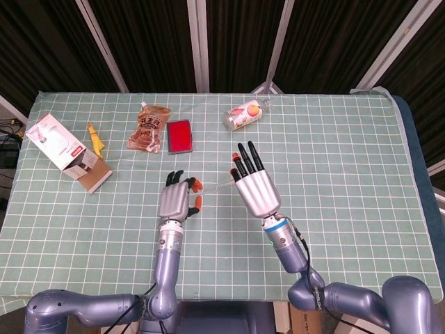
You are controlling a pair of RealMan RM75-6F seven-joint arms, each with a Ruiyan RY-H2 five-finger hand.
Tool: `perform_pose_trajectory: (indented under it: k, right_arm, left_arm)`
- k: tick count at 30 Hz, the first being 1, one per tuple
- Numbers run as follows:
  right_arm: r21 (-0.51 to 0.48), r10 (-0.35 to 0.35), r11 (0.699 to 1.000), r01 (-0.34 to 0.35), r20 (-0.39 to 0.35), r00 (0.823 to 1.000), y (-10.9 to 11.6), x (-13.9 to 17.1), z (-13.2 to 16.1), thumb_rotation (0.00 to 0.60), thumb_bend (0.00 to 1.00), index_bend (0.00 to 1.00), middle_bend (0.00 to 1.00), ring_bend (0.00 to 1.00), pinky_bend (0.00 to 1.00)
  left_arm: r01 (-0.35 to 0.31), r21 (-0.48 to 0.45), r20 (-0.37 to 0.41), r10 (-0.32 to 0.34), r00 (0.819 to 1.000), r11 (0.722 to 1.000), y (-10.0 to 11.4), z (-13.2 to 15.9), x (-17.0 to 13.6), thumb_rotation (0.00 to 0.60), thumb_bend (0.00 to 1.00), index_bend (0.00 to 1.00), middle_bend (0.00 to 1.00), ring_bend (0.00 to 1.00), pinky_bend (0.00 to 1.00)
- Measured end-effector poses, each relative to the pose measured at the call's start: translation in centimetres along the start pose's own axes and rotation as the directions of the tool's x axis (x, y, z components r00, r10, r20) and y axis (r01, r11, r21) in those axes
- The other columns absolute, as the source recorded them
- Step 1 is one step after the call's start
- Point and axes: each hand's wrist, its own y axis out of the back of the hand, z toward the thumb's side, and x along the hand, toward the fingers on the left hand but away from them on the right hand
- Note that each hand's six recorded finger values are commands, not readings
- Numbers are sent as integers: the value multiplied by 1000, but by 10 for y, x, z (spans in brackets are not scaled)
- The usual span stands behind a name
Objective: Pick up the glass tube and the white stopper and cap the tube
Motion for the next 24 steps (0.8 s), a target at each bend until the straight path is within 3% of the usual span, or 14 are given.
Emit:
perform_pose_trajectory:
  k: [1,4,5,8,11,19,24]
  right_arm:
    - [-1,0,1000,0,0,1000,0,0,0,600,377,593,265,33,0]
    - [1,1,1000,-1,2,1000,1,0,0,600,378,319,209,9,0]
    - [1,5,1000,-5,3,1000,0,0,-1,600,377,201,165,2,0]
    - [-1,18,1000,-18,7,1000,0,2,-2,600,377,13,52,0,0]
    - [0,34,999,-34,14,999,-2,5,-5,600,377,0,1,0,0]
    - [-10,59,998,-59,45,997,-1,12,-15,600,377,0,0,0,0]
    - [-9,56,998,-55,74,996,3,14,-30,600,377,0,0,0,0]
  left_arm:
    - [-1,-1,1,1,1000,1000,0,0,0,600,704,490,492,100,2]
    - [-5,-2,2,5,1000,1000,2,-1,0,600,704,490,493,101,2]
    - [-6,-3,3,6,1000,1000,2,-1,0,600,704,490,493,101,2]
    - [-13,-3,8,13,1000,1000,4,-1,0,600,704,491,493,101,2]
    - [-20,-6,14,20,1000,1000,5,-2,0,600,704,491,493,101,2]
    - [-32,20,30,31,999,999,9,-8,0,600,705,491,494,101,2]
    - [-27,83,47,23,999,996,8,-16,0,600,705,491,493,101,2]
